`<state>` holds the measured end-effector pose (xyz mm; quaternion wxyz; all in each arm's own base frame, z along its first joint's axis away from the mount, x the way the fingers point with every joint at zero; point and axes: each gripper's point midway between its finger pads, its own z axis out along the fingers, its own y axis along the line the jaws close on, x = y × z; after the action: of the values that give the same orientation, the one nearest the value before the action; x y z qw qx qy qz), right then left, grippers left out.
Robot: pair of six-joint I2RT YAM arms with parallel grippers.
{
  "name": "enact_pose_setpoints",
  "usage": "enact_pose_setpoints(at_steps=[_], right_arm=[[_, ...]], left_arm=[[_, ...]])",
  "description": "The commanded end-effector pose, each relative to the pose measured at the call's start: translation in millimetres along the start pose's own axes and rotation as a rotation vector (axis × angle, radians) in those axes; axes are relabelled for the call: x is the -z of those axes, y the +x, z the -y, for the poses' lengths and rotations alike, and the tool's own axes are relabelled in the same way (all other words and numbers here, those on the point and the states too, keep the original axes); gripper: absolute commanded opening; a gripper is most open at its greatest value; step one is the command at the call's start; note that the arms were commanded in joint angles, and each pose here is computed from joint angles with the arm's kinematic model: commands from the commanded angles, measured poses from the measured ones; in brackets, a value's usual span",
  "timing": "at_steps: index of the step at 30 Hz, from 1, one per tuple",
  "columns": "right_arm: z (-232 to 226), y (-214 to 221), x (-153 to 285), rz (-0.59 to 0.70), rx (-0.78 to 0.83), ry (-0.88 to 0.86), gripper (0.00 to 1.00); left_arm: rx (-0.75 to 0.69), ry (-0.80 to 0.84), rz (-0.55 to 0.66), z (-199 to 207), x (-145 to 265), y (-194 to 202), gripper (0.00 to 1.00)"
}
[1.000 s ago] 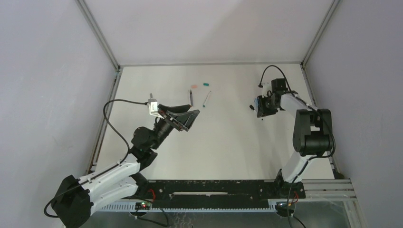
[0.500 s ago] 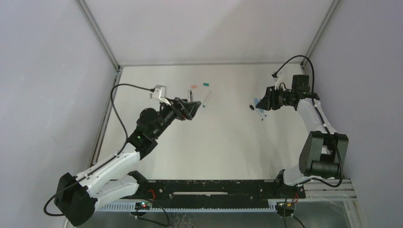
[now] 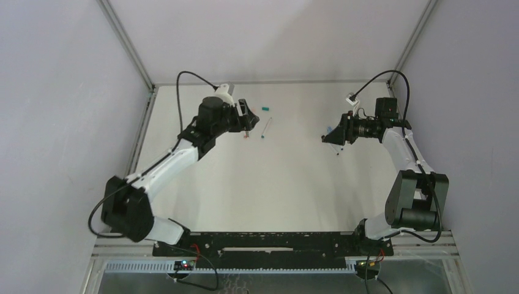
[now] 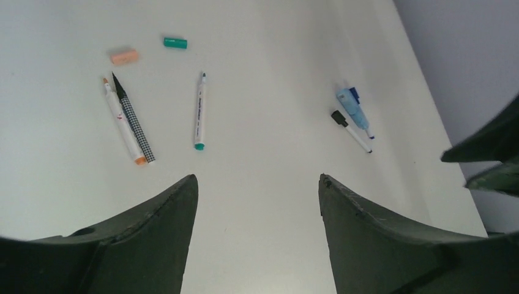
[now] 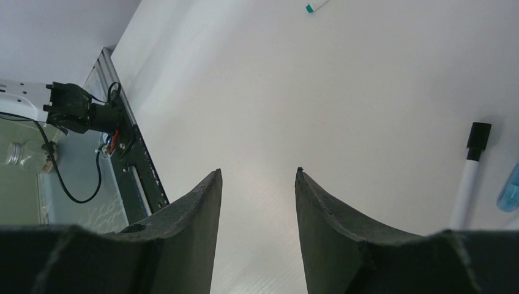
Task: Insert the pens into the pen caps
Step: Move the pen to the center of the board.
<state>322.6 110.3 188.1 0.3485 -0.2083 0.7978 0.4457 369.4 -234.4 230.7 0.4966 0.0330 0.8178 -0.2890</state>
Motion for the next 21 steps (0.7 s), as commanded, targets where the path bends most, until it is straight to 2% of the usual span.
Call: enact_pose_setpoints(at_steps=[1, 6, 11, 21], right_arm=[[-11.9, -4.1, 4.2, 0.020, 0.046, -0.032, 0.55], [-9.6, -2.3, 3.4, 0.016, 0.036, -0.034, 0.55], [-7.5, -1.5, 2.6, 0.014, 0.030, -0.037, 0.55], [-4.6, 0.5, 0.1, 0.011, 0.010, -0.047, 0.56]], left_arm=[[0.040, 0.029, -0.127, 0.7, -29.3, -0.1, 0.73], [0.086, -0.025, -0.287, -19.5, -75.4, 25.8, 0.64], [0.068, -0.120, -0.404, -43.0, -104.3, 47.9, 0.60], [0.078, -0.169, -0.490, -56.3, -144.9, 69.4, 0.49]])
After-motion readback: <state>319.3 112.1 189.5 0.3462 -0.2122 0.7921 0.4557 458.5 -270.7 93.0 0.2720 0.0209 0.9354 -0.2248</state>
